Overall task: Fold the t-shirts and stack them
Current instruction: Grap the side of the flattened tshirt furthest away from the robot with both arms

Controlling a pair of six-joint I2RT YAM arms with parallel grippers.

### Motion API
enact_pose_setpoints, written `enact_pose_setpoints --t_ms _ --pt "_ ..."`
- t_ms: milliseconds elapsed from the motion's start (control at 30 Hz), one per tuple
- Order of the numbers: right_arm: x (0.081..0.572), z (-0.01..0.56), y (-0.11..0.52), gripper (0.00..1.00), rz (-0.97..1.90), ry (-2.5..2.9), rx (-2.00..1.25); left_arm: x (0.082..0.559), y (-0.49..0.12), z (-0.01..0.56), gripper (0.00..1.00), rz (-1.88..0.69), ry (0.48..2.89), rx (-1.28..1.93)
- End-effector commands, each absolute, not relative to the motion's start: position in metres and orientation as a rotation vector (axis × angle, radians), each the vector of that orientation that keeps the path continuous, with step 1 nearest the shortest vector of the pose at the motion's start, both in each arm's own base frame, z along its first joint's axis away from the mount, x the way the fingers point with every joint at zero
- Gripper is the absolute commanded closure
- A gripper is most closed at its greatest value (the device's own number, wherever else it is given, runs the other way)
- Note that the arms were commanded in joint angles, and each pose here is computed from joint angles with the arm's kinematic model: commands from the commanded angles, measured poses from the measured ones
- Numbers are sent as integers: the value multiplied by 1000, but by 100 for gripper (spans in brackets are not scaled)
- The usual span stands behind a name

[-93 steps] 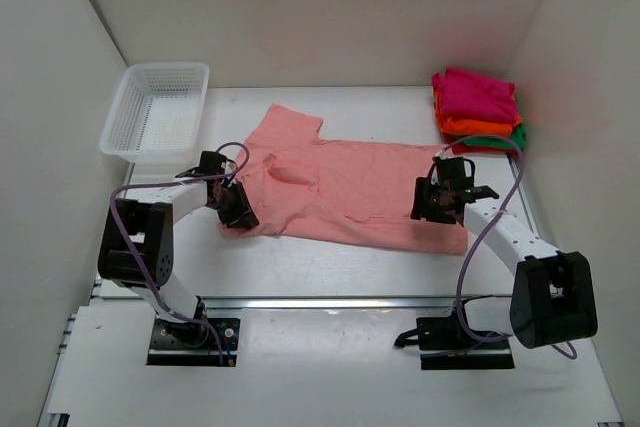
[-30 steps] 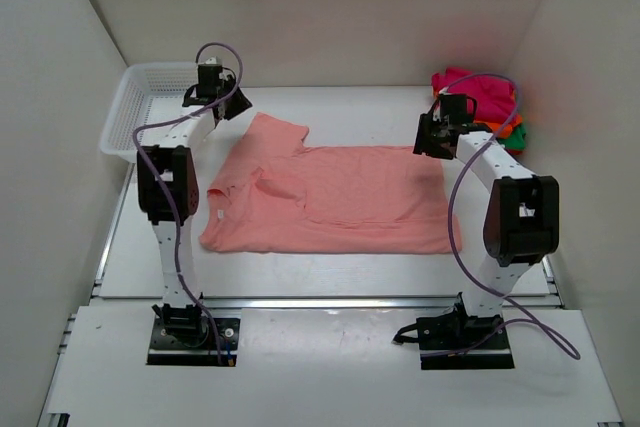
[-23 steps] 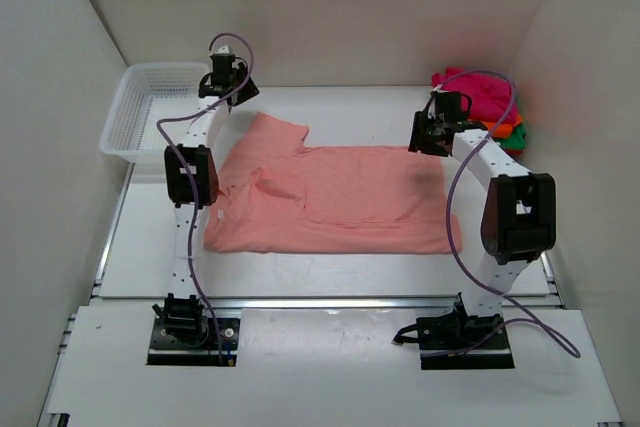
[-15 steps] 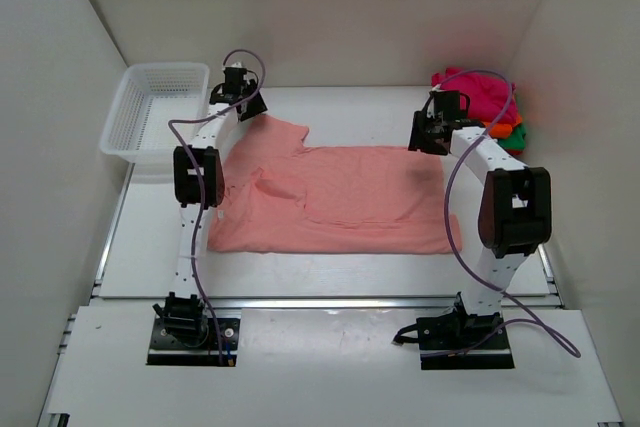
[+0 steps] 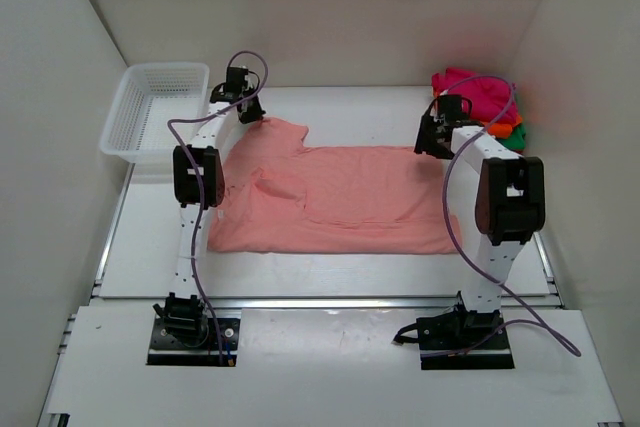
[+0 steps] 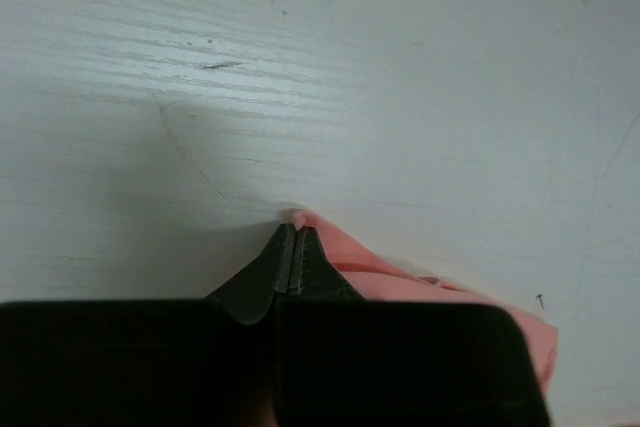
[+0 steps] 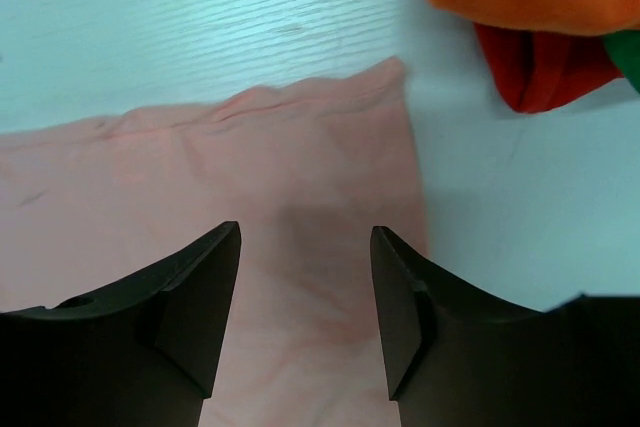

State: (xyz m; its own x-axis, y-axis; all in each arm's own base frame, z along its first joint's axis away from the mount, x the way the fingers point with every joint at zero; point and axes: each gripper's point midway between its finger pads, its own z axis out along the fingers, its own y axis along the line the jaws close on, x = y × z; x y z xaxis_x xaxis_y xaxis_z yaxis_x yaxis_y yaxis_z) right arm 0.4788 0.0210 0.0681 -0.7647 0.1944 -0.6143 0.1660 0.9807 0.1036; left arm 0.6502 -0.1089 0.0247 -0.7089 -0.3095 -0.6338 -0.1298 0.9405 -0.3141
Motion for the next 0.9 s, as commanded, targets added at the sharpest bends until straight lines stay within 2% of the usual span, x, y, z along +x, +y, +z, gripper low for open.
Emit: enact_pose_setpoints --t_ms 0,233,733,800,867 --pt "494 64 3 47 -59 2420 370 641 -126 64 100 -391 2338 -229" --pt "510 57 -19 46 -152 2335 607 623 -126 77 100 -430 2308 -209" --pt "547 36 -18 44 -115 2372 669 617 -122 86 100 -448 2280 -212" --pt "548 28 -11 58 -126 2405 630 614 -121 85 100 -442 2284 -211" --pt "551 30 -14 90 -124 2407 628 615 -114 94 100 -459 2266 -226"
